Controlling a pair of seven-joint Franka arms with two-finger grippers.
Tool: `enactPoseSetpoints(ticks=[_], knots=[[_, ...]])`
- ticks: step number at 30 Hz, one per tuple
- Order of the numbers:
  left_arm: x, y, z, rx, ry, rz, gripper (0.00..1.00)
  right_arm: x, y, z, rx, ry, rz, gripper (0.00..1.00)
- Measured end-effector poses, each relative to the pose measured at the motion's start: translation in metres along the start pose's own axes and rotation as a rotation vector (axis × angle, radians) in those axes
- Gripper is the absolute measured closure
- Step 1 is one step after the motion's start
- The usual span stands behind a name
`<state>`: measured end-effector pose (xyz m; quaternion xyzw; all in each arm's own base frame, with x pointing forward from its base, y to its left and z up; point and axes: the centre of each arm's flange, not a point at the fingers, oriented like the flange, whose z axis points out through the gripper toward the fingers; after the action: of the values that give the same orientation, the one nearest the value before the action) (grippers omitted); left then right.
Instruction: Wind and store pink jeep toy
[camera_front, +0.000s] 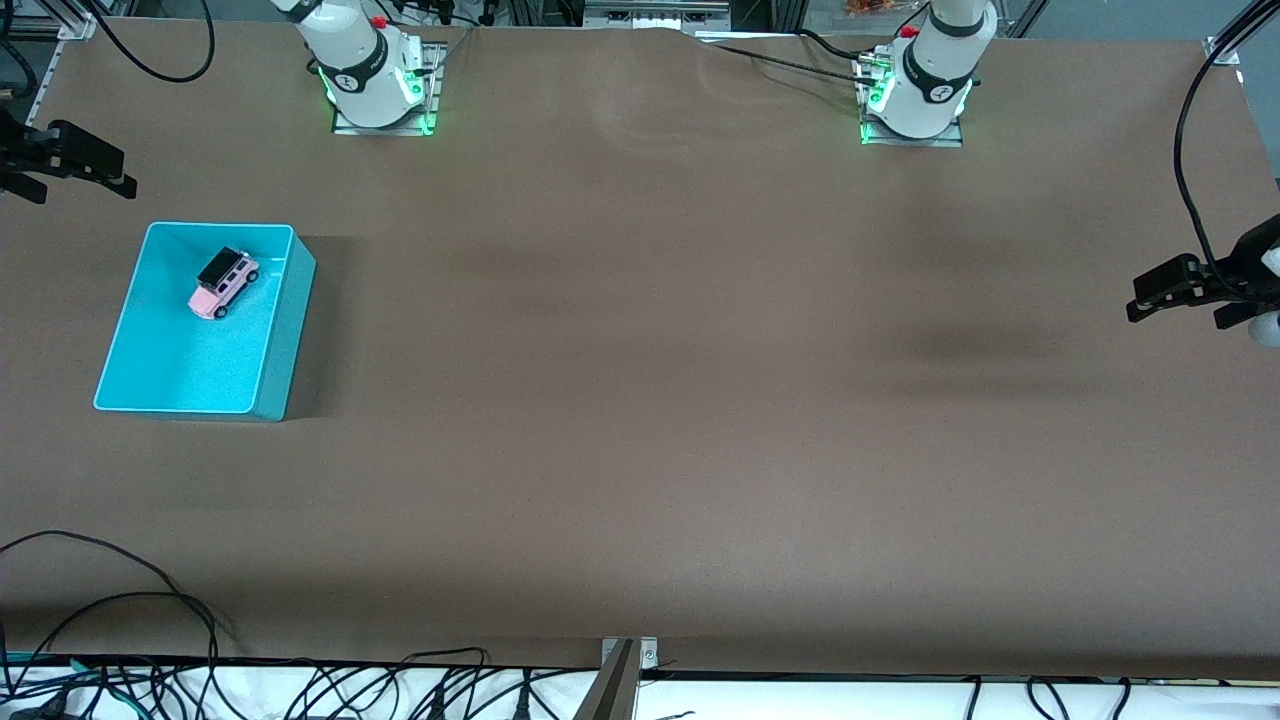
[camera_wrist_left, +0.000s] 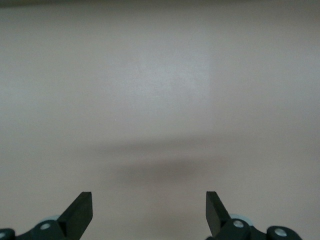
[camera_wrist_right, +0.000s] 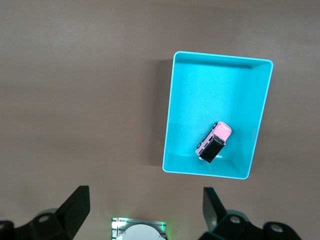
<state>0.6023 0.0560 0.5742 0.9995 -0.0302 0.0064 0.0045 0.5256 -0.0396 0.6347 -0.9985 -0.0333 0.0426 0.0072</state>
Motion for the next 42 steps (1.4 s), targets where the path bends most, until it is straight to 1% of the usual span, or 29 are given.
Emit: enactPoseSetpoints(ticks=[6, 10, 17, 21, 42], knots=[[0.0, 0.0, 0.0, 0.0, 0.0, 0.0, 0.0, 0.003, -0.002, -0.012, -0.006, 0.056, -0.004, 0.0], [0.0, 0.0, 0.0, 0.0, 0.0, 0.0, 0.0, 0.007, -0.004, -0.016, 0.014, 0.087, -0.006, 0.0], [0.0, 0.0, 0.0, 0.0, 0.0, 0.0, 0.0, 0.008, -0.003, -0.017, 0.051, 0.105, 0.0, 0.0], [0.0, 0.0, 0.0, 0.0, 0.0, 0.0, 0.0, 0.009, 0.0, -0.018, 0.06, 0.123, 0.007, 0.0], [0.0, 0.0, 0.0, 0.0, 0.0, 0.0, 0.0, 0.009, 0.007, -0.018, 0.061, 0.127, 0.019, 0.0]])
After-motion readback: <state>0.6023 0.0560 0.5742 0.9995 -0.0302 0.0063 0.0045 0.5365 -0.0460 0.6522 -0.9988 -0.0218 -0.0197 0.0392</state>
